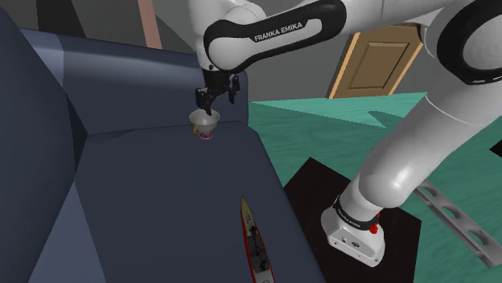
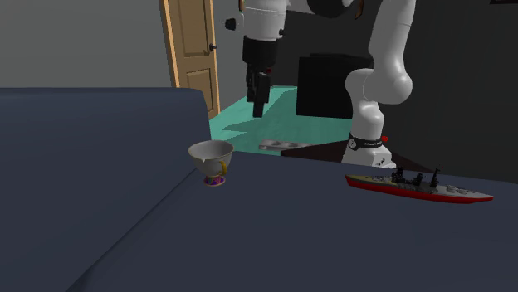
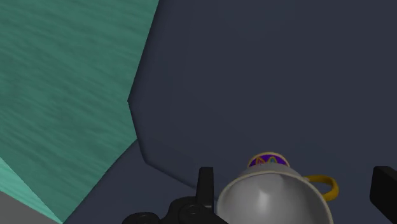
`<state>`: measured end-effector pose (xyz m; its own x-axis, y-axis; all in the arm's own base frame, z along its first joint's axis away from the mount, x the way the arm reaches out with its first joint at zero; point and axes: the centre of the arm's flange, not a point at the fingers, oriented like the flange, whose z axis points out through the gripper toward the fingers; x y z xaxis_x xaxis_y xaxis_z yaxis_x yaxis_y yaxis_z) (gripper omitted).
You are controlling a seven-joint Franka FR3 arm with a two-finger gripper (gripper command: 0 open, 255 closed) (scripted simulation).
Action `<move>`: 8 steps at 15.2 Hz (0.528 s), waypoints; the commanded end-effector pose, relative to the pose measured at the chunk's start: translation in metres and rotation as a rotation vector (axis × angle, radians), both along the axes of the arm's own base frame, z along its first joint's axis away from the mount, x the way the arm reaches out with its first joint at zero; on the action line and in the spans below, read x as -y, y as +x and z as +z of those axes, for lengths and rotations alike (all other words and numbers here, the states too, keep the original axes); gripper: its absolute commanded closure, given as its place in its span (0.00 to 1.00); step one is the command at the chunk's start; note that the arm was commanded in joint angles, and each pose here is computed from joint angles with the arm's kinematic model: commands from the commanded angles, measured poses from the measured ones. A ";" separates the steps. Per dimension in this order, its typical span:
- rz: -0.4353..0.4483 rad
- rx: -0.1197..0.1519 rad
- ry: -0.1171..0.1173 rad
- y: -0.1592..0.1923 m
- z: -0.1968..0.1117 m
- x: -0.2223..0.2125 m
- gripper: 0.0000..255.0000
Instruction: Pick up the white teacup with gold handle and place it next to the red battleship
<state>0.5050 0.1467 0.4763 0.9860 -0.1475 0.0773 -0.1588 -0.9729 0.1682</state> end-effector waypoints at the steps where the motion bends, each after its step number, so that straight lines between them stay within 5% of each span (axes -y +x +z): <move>1: 0.000 0.000 -0.023 0.020 -0.018 -0.011 0.00; 8: 0.000 -0.004 -0.103 0.089 -0.077 -0.048 0.00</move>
<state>0.5855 0.1885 0.4059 0.9864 -0.1402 0.0859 -0.1578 -0.9538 0.2555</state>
